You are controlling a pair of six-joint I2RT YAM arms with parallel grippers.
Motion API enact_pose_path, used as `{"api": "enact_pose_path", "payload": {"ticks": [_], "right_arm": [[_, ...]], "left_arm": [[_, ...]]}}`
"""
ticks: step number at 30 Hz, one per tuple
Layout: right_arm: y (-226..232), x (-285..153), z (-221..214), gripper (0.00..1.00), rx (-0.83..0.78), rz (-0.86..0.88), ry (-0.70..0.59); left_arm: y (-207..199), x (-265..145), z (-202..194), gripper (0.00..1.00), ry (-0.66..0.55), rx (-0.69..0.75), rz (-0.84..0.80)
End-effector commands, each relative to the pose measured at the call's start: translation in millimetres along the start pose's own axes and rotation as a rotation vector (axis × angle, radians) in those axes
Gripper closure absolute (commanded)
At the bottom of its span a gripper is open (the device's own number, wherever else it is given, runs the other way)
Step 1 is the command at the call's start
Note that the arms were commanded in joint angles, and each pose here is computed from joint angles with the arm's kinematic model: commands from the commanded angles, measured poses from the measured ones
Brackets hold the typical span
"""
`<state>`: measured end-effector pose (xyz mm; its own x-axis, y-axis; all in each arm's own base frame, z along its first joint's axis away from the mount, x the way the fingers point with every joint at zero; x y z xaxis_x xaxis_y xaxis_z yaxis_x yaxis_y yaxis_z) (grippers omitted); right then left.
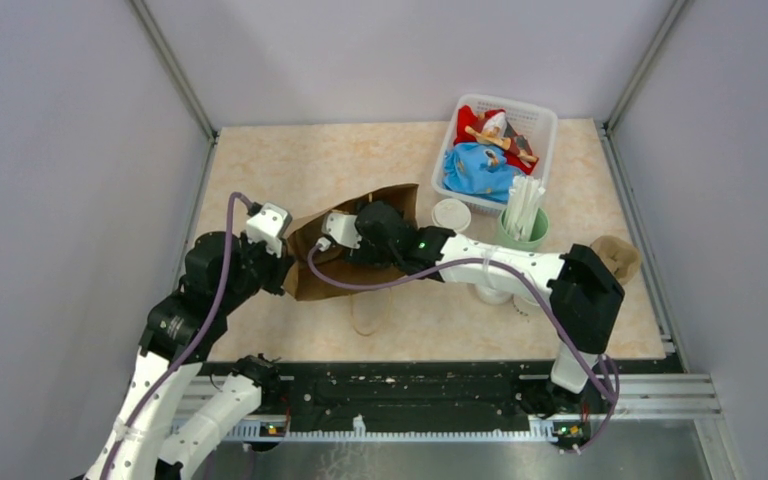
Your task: Pack the takeout coffee
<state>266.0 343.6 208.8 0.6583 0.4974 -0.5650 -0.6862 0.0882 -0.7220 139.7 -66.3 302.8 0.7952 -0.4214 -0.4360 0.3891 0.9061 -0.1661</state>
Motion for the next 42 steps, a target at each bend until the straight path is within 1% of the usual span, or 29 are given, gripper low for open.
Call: {"api": "enact_pose_path", "payload": {"ticks": [1,5,16,23,26,31,35,37,42], "right_arm": [[-12,4,13,0.52,0.056,-0.009,-0.061],[-7,2,17,0.53,0.070,0.039,-0.091],[3,-1,5,0.53,0.083,0.065,-0.052],[2,19,4,0.52,0.091,0.036,-0.022],[1,24,8,0.52,0.107,0.057,-0.009],[8,17,12,0.51,0.154,0.164,0.040],[12,10,18,0.51,0.170,0.259,0.073],[14,4,24,0.51,0.184,0.280,0.084],[38,2,29,0.50,0.217,0.369,0.170]], "left_arm": [[-5,-4,16,1.00,-0.049,0.021,-0.037],[-5,-1,16,1.00,-0.045,0.022,-0.038],[-1,3,12,1.00,-0.034,0.027,-0.011],[-4,4,14,1.00,-0.023,-0.011,-0.017],[-4,1,19,1.00,-0.001,-0.052,0.007],[-11,-6,29,1.00,0.041,-0.234,0.052],[-17,-11,30,1.00,0.093,-0.351,0.062],[-20,-14,32,1.00,0.110,-0.396,0.064],[-26,-22,37,1.00,0.149,-0.485,0.065]]}}
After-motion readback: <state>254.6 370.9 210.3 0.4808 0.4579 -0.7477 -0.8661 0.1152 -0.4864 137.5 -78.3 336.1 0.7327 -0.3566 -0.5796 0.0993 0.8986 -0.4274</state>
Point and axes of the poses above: each gripper's point midway between its finger pads, its own x axis out along the fingers, its own y axis along the line the jaws close on, z = x × y, the point moved 7 cm from there along -x, back along the fingers, and after that the axes turned 12 degrees about -x, right-handed, at the moved point
